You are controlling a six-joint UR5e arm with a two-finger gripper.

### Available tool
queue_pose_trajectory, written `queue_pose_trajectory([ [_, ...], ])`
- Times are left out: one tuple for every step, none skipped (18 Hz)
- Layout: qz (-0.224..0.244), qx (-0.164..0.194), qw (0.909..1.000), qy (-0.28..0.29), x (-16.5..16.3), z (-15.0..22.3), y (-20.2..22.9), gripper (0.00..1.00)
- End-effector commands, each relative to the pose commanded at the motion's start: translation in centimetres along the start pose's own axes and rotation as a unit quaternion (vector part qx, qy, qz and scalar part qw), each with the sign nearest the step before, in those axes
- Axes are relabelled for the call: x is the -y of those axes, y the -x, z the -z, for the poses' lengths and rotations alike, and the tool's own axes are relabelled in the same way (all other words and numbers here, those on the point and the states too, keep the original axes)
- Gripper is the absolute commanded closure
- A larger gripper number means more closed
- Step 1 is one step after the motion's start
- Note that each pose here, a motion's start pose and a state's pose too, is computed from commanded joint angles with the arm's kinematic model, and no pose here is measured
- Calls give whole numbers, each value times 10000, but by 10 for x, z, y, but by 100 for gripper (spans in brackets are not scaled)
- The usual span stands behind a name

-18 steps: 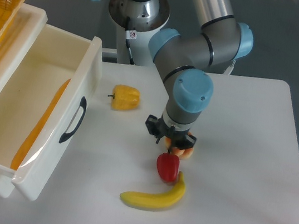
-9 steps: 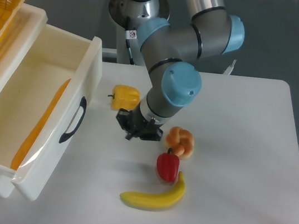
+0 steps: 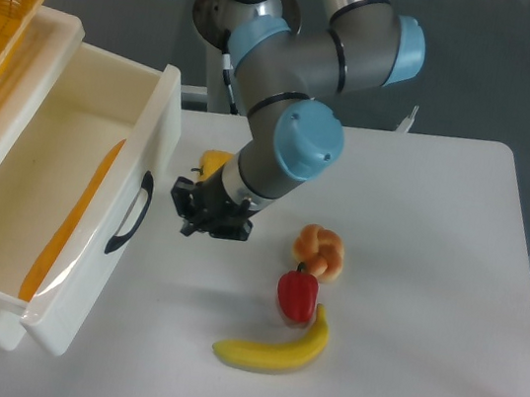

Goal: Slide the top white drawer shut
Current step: 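Move the gripper toward the open white drawer's front face, then push the drawer front with the gripper into the cabinet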

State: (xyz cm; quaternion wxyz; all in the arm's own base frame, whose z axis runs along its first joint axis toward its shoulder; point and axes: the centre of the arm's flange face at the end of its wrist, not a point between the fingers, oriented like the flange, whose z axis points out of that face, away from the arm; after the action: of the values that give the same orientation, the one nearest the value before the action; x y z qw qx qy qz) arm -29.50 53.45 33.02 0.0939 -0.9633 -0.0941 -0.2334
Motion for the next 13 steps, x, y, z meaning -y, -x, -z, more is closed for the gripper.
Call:
queue_pose_trajectory([
  [-31,-1,10000,-72,0,6,-6,100],
  [-72,0,9999,-105,1,9,-13,100],
  [-80,-3,9999,-119,2,10,-17,100],
  [-53,-19,9999,-135,2,10,-19,100],
  [-41,-33,9998,-169,2,12,-21,100],
  [-37,-35,9998,-179,2,13,-21,100],
  [-46,-34,9998,-177,3,13,-23,100],
  [-76,-34,9998,-169,5,11,-26,100],
  [-89,-37,9998,-161,5,10,-28,100],
  [-96,-38,9998,-158,5,10,-29,100],
  [-103,-45,9998,-158,6,10,-30,100],
  [-94,-58,9998,-179,6,10,-32,100],
  [-69,-69,9998,-172,7,9,-34,100],
])
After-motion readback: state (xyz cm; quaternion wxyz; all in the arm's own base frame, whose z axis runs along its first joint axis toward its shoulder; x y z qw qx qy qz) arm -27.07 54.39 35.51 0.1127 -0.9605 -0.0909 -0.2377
